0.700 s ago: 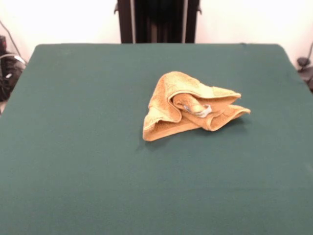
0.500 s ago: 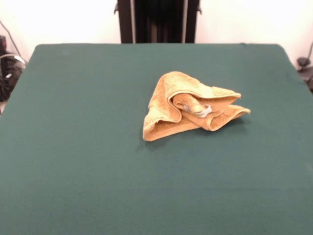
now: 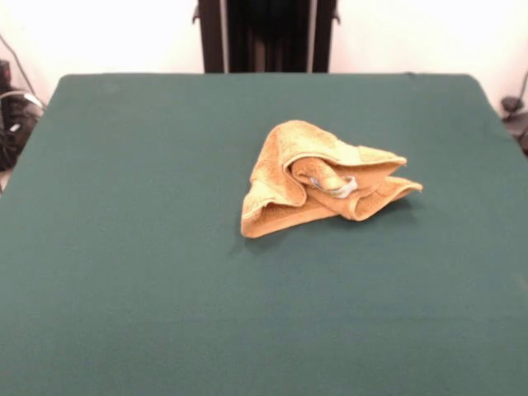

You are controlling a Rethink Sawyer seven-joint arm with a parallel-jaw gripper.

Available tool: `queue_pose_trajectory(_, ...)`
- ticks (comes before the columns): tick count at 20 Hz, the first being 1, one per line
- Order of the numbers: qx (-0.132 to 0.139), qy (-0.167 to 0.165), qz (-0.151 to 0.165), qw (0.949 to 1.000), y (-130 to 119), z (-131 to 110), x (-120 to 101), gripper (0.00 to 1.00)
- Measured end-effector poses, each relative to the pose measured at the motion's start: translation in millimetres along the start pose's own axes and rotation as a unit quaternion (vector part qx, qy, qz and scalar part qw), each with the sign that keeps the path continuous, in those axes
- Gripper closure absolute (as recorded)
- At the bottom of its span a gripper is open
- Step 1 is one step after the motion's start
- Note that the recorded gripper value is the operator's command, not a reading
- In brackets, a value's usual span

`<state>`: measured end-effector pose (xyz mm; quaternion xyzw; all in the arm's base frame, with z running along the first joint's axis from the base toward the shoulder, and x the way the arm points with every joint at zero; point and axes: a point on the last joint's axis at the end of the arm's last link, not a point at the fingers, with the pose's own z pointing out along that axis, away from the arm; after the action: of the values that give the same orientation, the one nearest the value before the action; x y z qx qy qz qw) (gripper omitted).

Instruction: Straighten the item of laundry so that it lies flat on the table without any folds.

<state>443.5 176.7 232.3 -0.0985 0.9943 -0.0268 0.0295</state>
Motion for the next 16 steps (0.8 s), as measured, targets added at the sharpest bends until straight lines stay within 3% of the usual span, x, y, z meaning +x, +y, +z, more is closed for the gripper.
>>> queue_pose_trajectory(16,0.004,-0.007,-0.002,1.0000,1.8,-4.1,-3.0,0.00)
